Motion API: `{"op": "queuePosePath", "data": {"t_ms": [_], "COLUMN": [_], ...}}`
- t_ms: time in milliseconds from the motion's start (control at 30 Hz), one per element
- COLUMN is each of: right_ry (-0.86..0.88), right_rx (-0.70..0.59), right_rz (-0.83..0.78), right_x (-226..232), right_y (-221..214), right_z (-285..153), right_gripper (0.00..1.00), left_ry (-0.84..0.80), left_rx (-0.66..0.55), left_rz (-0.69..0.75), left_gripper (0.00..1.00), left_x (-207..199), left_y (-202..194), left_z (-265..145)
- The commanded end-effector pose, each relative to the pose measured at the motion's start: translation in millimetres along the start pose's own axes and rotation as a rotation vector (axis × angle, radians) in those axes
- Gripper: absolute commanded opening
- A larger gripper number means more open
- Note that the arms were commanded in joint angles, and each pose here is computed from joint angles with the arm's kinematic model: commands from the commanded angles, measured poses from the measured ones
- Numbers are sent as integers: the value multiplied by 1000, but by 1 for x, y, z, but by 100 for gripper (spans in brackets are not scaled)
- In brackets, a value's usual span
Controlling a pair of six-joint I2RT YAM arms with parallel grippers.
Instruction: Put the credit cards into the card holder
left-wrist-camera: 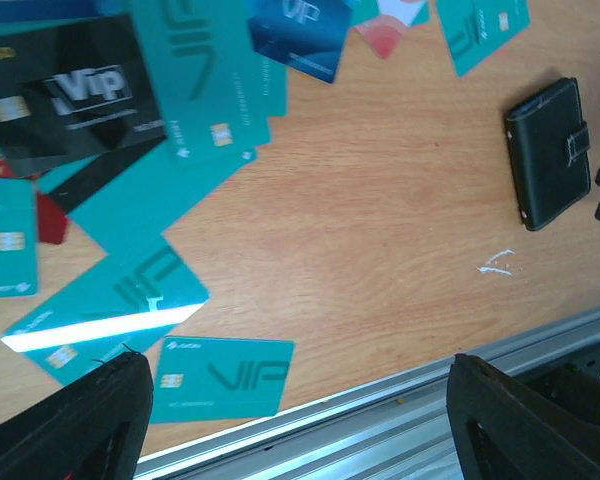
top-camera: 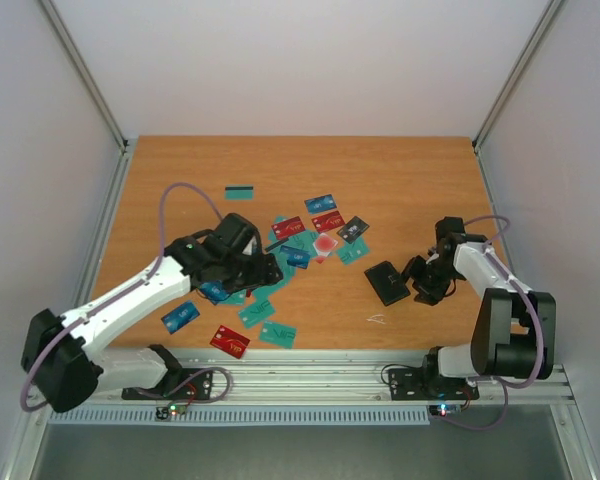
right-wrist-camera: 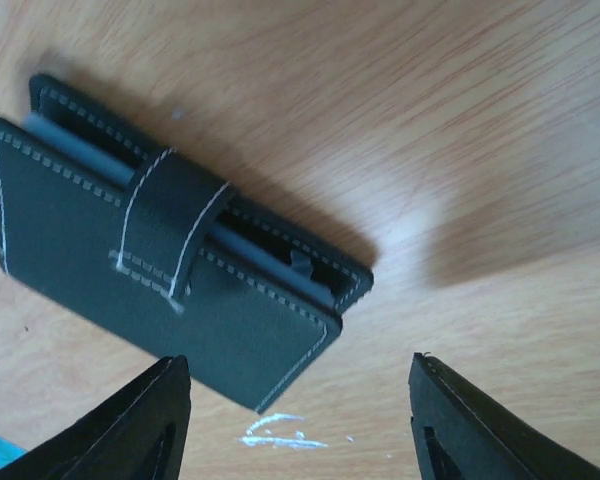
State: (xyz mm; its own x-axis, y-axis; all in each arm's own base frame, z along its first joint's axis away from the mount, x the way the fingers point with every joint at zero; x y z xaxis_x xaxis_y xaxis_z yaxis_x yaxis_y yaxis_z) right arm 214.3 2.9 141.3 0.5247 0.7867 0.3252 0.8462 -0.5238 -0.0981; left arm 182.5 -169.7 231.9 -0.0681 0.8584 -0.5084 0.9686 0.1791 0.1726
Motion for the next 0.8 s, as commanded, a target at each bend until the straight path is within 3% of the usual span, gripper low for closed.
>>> {"op": "queuePosePath", "data": {"t_ms": [0, 200, 367, 767], "right_ry": [42, 50, 44, 113], "right_rx": [-7, 20, 35, 78], "right_rz": [17, 9, 4, 1], "right_x": [-1, -2, -3, -1], "right_y": [10, 15, 18, 11], "right_z": [7, 18, 24, 26], "right_gripper": [59, 46, 42, 1], "left_ry": [-50, -64, -72, -71], "left_rx": [-32, 9, 31, 94], "left_rz": [40, 97, 123, 172], "left_gripper": [81, 81, 81, 81], "left_x": [-34, -60, -71, -90], "left_y": [6, 4, 8, 21], "left_z": [12, 32, 45, 73]}}
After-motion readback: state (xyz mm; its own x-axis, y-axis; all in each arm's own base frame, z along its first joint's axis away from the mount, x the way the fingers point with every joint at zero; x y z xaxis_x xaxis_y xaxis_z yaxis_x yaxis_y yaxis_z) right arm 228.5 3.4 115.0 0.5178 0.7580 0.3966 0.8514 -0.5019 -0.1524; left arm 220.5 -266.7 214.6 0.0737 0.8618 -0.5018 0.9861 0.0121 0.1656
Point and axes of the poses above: each gripper's point midway between its finger pads, its own z axis out along the fingers, its own x axis along the line the jaws close on, y = z × x, the point moved 10 cm from there along -z, back along the fingers, and after that the axes turned 3 degrees about -z, right-handed, at the moved point
